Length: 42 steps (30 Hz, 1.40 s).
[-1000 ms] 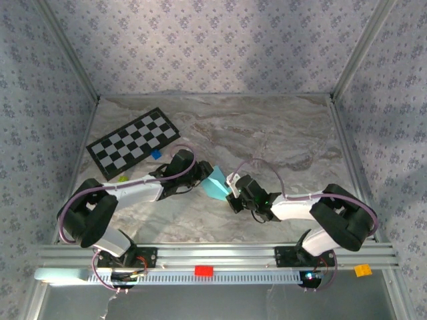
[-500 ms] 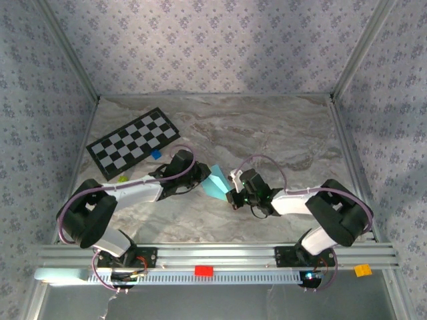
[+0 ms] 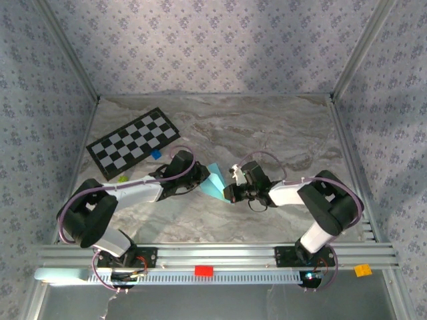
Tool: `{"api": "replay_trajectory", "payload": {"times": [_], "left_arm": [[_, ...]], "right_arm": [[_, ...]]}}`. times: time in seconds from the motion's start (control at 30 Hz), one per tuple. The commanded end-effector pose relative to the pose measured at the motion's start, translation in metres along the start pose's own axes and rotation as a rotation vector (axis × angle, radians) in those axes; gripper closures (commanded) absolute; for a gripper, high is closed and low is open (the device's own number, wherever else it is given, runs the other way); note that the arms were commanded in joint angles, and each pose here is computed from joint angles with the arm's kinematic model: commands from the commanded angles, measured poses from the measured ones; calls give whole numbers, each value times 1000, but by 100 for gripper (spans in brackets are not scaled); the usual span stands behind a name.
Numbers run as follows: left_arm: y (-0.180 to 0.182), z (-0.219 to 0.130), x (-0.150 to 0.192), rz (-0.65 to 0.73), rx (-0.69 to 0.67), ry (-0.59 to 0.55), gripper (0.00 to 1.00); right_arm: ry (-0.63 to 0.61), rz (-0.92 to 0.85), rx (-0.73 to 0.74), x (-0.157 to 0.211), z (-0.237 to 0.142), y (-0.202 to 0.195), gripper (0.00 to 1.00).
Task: Fold a paper plane with a square sheet of paper (pick it up from the middle)
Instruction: Fourth fold the wing at the center of the table.
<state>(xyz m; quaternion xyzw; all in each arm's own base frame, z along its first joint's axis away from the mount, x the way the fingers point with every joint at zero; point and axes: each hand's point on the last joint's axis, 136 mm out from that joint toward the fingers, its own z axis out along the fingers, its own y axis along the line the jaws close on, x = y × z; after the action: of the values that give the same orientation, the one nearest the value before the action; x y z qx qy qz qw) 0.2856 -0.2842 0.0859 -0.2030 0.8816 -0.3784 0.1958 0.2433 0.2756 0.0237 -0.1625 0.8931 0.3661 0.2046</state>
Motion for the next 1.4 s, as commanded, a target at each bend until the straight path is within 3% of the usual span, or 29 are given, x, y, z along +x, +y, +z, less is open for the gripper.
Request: {"api": "replay_trajectory", "payload": {"times": [0.0, 0.47, 0.73, 1.03, 1.37], "left_arm": [[4, 6, 4, -9, 2, 23, 90], [-6, 23, 13, 15, 40, 81, 94], [-9, 40, 18, 15, 40, 109, 95], [27, 31, 15, -45, -78, 41, 98], [48, 34, 26, -73, -142, 66, 100]], "right_arm": [[82, 141, -59, 10, 3, 0, 95], [127, 314, -73, 11, 7, -13, 97], [117, 329, -67, 13, 6, -16, 96], [48, 270, -38, 8, -2, -15, 96], [28, 276, -30, 8, -1, -13, 96]]}}
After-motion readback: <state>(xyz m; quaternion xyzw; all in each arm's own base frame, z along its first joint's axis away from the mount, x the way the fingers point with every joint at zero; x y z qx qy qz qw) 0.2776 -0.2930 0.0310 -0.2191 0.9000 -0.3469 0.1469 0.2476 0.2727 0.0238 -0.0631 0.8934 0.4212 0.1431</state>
